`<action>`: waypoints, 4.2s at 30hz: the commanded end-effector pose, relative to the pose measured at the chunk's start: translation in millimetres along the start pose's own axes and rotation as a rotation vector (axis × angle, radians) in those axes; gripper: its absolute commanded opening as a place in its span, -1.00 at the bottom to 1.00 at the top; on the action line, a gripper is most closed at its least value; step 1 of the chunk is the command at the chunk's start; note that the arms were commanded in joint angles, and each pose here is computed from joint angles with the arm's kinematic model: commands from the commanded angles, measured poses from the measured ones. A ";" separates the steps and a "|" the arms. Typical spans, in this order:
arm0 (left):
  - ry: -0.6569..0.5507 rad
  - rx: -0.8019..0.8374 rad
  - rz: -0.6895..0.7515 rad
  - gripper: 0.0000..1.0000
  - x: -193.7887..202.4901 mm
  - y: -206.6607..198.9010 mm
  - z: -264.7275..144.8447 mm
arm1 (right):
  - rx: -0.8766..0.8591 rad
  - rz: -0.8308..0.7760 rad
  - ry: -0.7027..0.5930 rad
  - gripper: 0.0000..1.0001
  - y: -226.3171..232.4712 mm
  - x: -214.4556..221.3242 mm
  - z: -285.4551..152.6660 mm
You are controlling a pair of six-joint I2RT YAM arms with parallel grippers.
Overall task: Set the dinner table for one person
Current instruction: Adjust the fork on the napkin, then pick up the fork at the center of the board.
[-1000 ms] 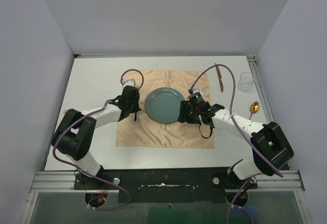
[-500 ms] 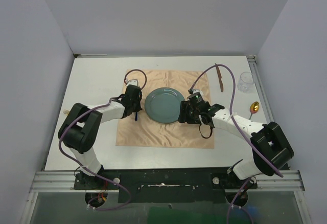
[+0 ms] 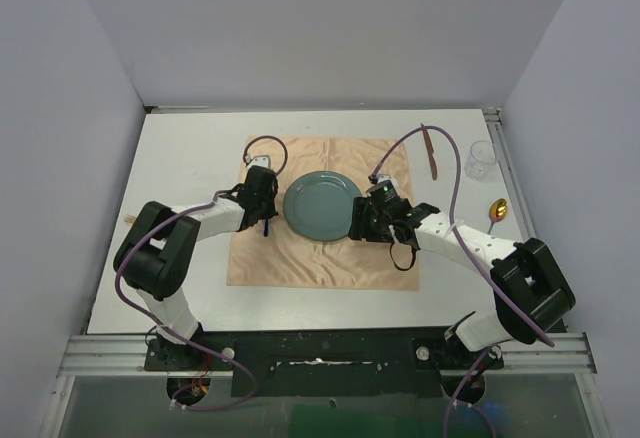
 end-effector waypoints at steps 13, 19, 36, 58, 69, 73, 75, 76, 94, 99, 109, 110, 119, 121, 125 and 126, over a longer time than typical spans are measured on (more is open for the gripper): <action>-0.154 -0.009 -0.037 -0.18 -51.5 1.4 -32.7 | -0.045 -0.003 -0.039 0.10 17.2 -11.5 -1.8; -0.282 -0.056 -0.123 -0.20 -89.5 13.9 -85.7 | -0.042 -0.009 -0.037 0.10 16.8 -11.5 -0.3; -0.228 -0.579 -0.584 -0.52 -14.0 109.2 -137.0 | -0.102 -0.054 -0.037 0.10 17.6 -9.7 4.7; -0.073 -0.960 -0.751 -0.65 -2.9 127.3 -57.4 | -0.244 -0.076 -0.026 0.12 -33.6 12.7 2.9; 0.041 -0.958 -0.890 -0.65 9.8 144.5 -30.4 | -0.286 -0.043 0.005 0.12 -45.5 10.2 9.2; 0.085 -0.947 -0.916 -0.65 21.1 148.6 -26.6 | -0.298 -0.041 0.011 0.12 -45.3 10.9 9.6; 0.099 -0.946 -0.931 -0.65 26.4 150.1 -25.8 | -0.296 -0.041 0.013 0.12 -46.4 12.2 9.4; 0.107 -0.945 -0.936 -0.65 28.6 150.3 -25.4 | -0.295 -0.040 0.011 0.12 -46.8 12.2 9.0; 0.211 -0.926 -1.010 -0.62 63.6 147.8 -15.3 | -0.285 -0.036 0.013 0.13 -50.3 11.5 8.7; 0.228 -0.906 -1.029 -0.64 75.2 144.0 -12.7 | -0.288 -0.035 0.026 0.13 -50.6 12.3 10.8; 0.199 -0.788 -1.000 -1.00 63.5 131.8 -1.9 | -0.263 -0.023 0.035 0.13 -54.9 14.1 14.5; 0.175 -0.772 -0.982 -1.00 57.1 130.1 -3.1 | -0.262 -0.021 0.039 0.13 -55.1 14.1 15.9; -0.091 -0.422 -0.767 -1.00 -13.1 85.0 -32.5 | -0.273 0.007 0.084 0.12 -50.3 12.5 26.5; -0.094 -0.362 -0.720 -1.00 -21.9 80.1 -39.3 | -0.276 0.014 0.086 0.12 -48.0 10.4 27.2; -0.084 -0.315 -0.590 -1.00 -31.8 73.4 -55.8 | -0.272 0.028 0.090 0.12 -44.9 7.8 27.6; -0.078 -0.297 -0.560 -1.00 -33.4 72.3 -59.6 | -0.270 0.031 0.090 0.12 -44.2 7.1 27.5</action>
Point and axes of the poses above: each gripper's point midway between its finger pads, its own z axis out along the fingers, its own y axis along the line the jaws close on, x = y × z, the point moved 10 cm from there along -z, back along the fingers, and after that the axes turned 14 degrees about z, right-handed, at the moved point
